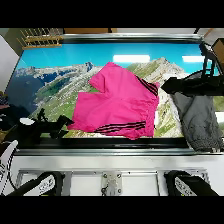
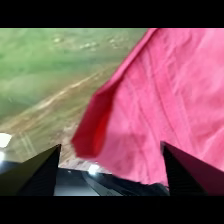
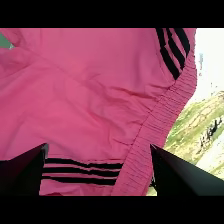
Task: Fold the clothes and pants, and hang the long-sleeved shirts on hangers.
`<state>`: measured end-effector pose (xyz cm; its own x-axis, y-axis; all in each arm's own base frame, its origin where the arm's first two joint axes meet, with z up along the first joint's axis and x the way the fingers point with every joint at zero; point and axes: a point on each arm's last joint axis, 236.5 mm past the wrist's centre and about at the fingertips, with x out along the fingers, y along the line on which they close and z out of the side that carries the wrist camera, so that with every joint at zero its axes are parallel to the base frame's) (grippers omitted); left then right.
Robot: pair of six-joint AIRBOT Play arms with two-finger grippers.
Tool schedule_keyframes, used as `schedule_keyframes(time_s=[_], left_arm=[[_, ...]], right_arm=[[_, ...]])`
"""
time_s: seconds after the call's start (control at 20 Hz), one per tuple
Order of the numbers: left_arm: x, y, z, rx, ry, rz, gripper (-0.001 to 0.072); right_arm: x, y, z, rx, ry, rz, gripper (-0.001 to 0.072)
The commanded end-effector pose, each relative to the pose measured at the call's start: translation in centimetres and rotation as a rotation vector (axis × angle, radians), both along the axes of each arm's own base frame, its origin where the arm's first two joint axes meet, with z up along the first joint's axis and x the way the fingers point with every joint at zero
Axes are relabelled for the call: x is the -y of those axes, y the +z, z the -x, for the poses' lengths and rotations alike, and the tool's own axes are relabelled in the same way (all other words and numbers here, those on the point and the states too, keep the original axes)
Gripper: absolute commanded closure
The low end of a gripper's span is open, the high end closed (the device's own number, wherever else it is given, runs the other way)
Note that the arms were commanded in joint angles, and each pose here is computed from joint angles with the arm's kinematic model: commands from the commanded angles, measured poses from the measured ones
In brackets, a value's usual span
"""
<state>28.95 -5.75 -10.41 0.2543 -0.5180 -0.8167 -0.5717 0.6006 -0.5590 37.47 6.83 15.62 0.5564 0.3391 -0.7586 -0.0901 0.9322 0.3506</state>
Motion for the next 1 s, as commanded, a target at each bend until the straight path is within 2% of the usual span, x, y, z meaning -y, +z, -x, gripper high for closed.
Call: schedule_keyframes(time_s=[0.0, 0.05, 0.1, 0.15, 0.25, 0.35, 0.55, 0.7, 0.8, 0.95], left_arm=[[1.3, -0.8, -1.5, 0.004, -0.045, -0.011, 0.0263], [1.5, -0.9, -1.7, 0.005, -0.059, -0.022, 0.0407], [1.6, -0.8, -2.0, 0.011, -0.066, -0.025, 0.0587], [1.7, -0.5, -2.2, 0.024, -0.075, -0.029, 0.0703], [2.4, 0.3, -2.2, 0.064, -0.116, -0.042, 0.0703], [3.0, 0.8, -1.6, 0.093, -0.135, -0.055, 0.0703], [3.1, 1.8, -0.5, 0.156, -0.153, -0.087, 0.0702], [2.6, 2.3, 0.3, 0.181, -0.180, -0.126, 0.0703], [2.7, 2.4, 0.8, 0.189, -0.180, -0.128, 0.0703], [2.8, 2.4, 1.2, 0.188, -0.183, -0.125, 0.0702]], right_arm=[[-0.3, -1.8, 1.5, -0.076, 0.020, -0.001, 0.0011], [-0.1, -2.9, 2.3, -0.116, 0.015, 0.004, 0.0011], [0.5, -4.6, 3.3, -0.175, -0.032, 0.007, 0.0011], [1.3, -6.5, 4.6, -0.237, -0.097, 0.012, 0.0012], [2.9, -11.3, 8.2, -0.388, -0.263, 0.017, 0.0012], [2.8, -15.9, 11.8, -0.505, -0.392, -0.032, 0.0012], [0.5, -23.6, 16.4, -0.624, -0.644, -0.246, 0.0012], [-1.5, -25.9, 15.4, -0.553, -0.706, -0.425, 0.0011], [-2.1, -25.8, 13.8, -0.471, -0.710, -0.475, 0.0012], [-2.7, -24.8, 11.8, -0.357, -0.676, -0.482, 0.0012]])
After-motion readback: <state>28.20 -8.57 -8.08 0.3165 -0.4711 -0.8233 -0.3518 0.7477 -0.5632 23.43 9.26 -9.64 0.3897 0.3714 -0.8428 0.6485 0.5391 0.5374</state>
